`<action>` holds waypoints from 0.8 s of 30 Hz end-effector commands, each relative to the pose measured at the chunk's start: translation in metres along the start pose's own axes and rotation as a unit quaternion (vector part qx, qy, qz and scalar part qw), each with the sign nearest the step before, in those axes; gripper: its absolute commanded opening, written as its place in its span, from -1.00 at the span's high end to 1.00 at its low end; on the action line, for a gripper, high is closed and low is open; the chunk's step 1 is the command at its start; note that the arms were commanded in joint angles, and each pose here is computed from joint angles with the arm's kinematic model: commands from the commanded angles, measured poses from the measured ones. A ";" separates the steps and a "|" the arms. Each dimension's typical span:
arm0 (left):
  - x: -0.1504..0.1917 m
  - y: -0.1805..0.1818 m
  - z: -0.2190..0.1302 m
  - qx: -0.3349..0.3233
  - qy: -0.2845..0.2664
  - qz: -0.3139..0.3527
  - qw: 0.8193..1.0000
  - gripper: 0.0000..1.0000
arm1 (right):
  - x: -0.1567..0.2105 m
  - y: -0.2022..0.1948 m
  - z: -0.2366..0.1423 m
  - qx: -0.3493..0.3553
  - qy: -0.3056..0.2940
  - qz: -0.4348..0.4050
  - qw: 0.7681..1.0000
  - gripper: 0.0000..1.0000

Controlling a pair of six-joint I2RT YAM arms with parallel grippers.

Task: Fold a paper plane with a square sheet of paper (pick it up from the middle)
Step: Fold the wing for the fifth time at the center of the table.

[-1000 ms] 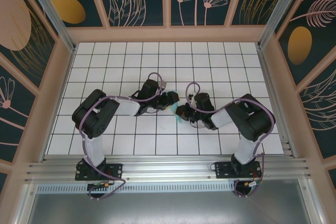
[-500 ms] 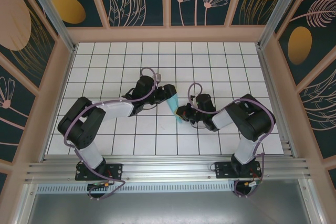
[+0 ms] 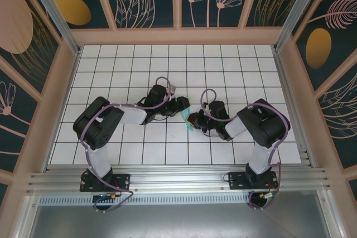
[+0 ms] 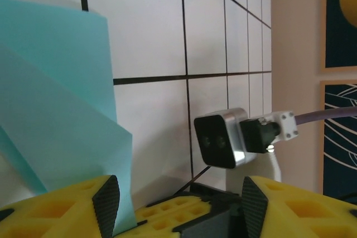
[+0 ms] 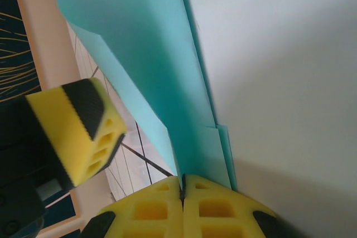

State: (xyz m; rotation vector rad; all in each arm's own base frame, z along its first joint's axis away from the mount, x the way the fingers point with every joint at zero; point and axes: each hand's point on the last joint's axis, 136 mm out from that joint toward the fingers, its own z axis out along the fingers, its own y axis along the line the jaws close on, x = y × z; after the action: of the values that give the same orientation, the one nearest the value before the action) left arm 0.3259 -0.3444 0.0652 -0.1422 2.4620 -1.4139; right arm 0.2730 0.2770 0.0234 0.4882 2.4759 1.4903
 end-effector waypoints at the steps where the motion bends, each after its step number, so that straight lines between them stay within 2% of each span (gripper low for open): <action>1: -0.005 -0.019 0.006 0.036 0.004 0.015 0.999 -0.26 | 0.002 -0.019 -0.001 0.020 -0.001 0.023 1.000 0.96; 11: -0.001 0.006 0.021 0.012 0.017 0.003 1.000 -0.25 | 0.003 -0.016 0.000 0.017 0.004 0.022 1.000 0.91; 24: 0.006 0.037 0.026 -0.055 0.036 0.003 0.998 -0.24 | 0.009 0.001 -0.010 0.028 0.019 -0.016 0.999 0.63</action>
State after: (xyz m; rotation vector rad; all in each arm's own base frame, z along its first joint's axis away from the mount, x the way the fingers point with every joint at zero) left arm 0.3326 -0.3555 0.0449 -0.1076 2.5239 -1.4040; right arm 0.2685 0.2741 0.0269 0.4669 2.5011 1.4626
